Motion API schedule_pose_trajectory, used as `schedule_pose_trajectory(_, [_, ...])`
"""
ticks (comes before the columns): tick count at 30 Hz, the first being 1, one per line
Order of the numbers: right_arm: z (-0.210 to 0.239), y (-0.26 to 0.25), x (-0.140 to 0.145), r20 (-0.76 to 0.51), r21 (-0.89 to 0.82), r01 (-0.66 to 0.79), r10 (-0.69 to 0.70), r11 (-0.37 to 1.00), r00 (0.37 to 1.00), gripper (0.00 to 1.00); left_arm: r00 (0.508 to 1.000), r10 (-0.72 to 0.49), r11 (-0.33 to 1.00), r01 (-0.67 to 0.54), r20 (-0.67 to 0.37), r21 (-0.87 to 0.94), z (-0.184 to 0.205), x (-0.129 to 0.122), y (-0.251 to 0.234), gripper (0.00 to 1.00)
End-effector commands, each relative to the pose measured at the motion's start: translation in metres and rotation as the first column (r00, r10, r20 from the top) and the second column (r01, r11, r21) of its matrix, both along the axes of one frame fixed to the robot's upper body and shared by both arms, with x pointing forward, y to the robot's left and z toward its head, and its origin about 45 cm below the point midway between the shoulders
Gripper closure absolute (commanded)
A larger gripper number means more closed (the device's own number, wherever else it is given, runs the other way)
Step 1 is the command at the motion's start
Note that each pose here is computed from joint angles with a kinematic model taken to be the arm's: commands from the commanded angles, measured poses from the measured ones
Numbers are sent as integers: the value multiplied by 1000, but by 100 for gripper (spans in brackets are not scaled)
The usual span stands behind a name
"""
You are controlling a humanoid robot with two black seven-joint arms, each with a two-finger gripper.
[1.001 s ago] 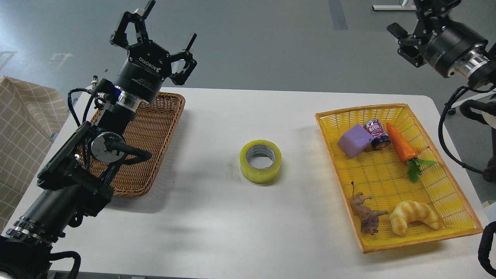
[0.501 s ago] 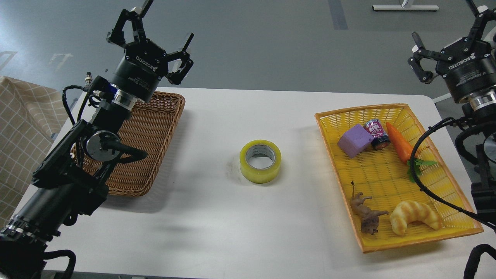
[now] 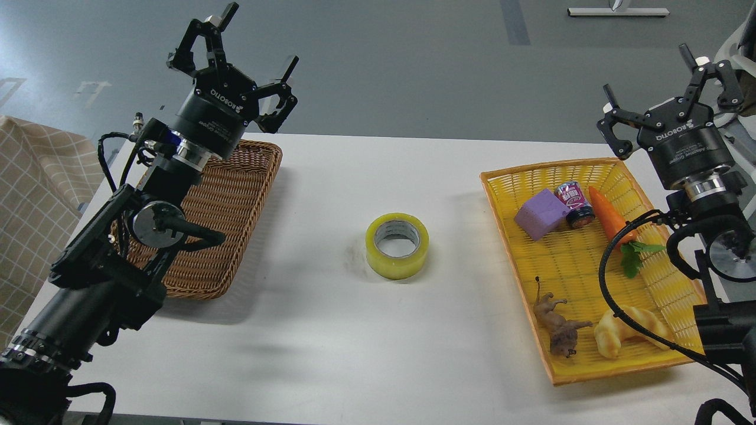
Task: Place and transfer tape with both arms
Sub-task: 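Swing the left gripper down toward the tape roll on the table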
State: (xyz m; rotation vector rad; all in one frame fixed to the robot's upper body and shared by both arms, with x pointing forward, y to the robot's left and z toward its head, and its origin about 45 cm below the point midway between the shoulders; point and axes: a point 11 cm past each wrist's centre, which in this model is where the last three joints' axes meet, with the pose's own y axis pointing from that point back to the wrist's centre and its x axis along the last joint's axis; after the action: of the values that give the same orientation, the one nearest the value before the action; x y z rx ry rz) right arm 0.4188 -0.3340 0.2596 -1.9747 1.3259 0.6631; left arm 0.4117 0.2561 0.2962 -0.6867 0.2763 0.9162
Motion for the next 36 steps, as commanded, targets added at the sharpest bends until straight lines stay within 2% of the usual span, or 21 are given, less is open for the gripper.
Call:
schedule_pose_trajectory(1, [-4, 0, -3, -11, -4, -5, 5, 1000, 1000, 0, 1000, 4, 1000, -4, -3, -4, -3, -1, 1, 2])
schedule_pose_trajectory(11, [-9, -10, -12, -31, -36, -5, 4, 999, 1000, 0, 1000, -13, 999, 14, -20, 37, -12, -4, -3, 2])
schedule_pose_trajectory(17, [-10, -16, -17, -36, -58, -1, -1, 998, 999, 0, 1000, -8, 964, 0, 28, 267, -19, -6, -13, 2])
schedule_pose_trajectory(22, [-8, -29, -21, -39, -91, 12, -15, 996, 999, 0, 991, 19, 856, -86, 135, 510, -22, -6, -22, 2])
schedule_pose_trajectory(26, [-11, -35, -24, -51, -107, 18, -24, 994, 998, 0, 979, -20, 740, -123, 204, 661, -25, -9, -29, 2])
schedule_pose_trajectory(32, [-12, -41, -27, -57, -120, 26, -33, 992, 998, 0, 957, -68, 600, -186, 282, 778, -27, -11, -38, 2])
schedule_pose_trajectory(36, [-17, -42, -30, -69, -118, 27, -36, 993, 997, 0, 928, -168, 506, -209, 333, 837, -25, -19, -56, 2])
